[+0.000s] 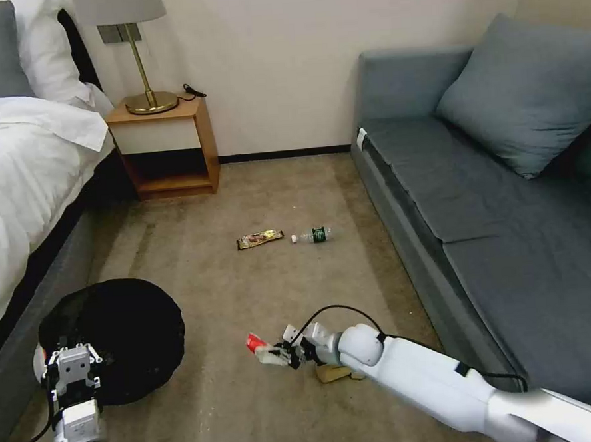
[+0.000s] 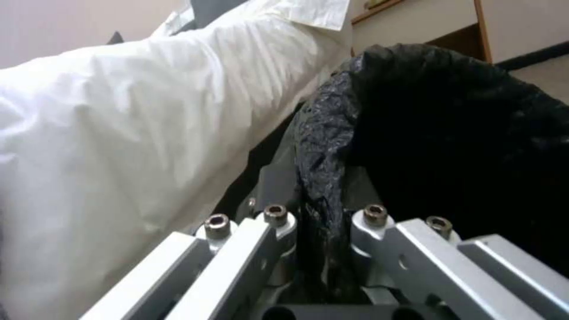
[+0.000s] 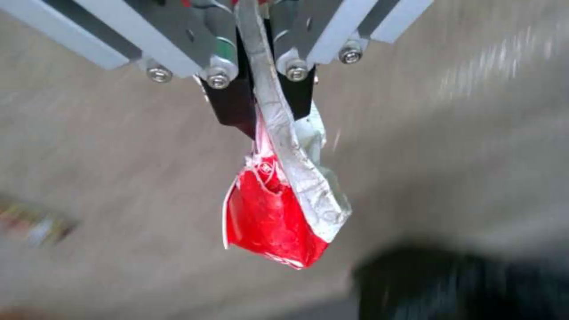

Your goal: Pick up the trash bin, then pick up the garbage on the floor and place it into the trash bin.

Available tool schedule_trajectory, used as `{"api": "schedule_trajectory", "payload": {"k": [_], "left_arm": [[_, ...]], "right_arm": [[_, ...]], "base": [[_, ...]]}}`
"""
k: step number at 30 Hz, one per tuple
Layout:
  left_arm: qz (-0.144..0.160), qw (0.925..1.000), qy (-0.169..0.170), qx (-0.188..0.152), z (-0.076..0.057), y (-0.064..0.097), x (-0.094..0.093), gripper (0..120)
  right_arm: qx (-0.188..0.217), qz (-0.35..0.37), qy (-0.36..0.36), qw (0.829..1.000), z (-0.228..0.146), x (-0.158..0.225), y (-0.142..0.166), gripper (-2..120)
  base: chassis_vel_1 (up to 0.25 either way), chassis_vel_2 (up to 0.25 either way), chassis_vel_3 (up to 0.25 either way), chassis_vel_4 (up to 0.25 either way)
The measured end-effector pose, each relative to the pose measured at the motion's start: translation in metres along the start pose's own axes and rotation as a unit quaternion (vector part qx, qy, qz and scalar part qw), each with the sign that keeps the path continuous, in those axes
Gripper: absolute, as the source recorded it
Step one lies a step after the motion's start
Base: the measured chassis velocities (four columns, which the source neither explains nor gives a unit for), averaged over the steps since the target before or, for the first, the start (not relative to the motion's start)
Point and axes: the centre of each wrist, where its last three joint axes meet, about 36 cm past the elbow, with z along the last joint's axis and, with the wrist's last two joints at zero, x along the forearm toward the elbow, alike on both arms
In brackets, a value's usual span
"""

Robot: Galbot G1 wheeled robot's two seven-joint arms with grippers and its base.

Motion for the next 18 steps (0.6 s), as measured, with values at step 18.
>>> {"api": "schedule_trajectory", "payload": {"k": [18], "left_arm": [[0.020, 0.9949, -0.015, 0.098, -0.018, -0.066, 0.008, 0]], "right_arm": [[-0.113, -0.063, -0.189, 0.973, -0.102, -0.003, 0.025, 6]], "base": [[0.000, 0.000, 0.000, 0.000]]}}
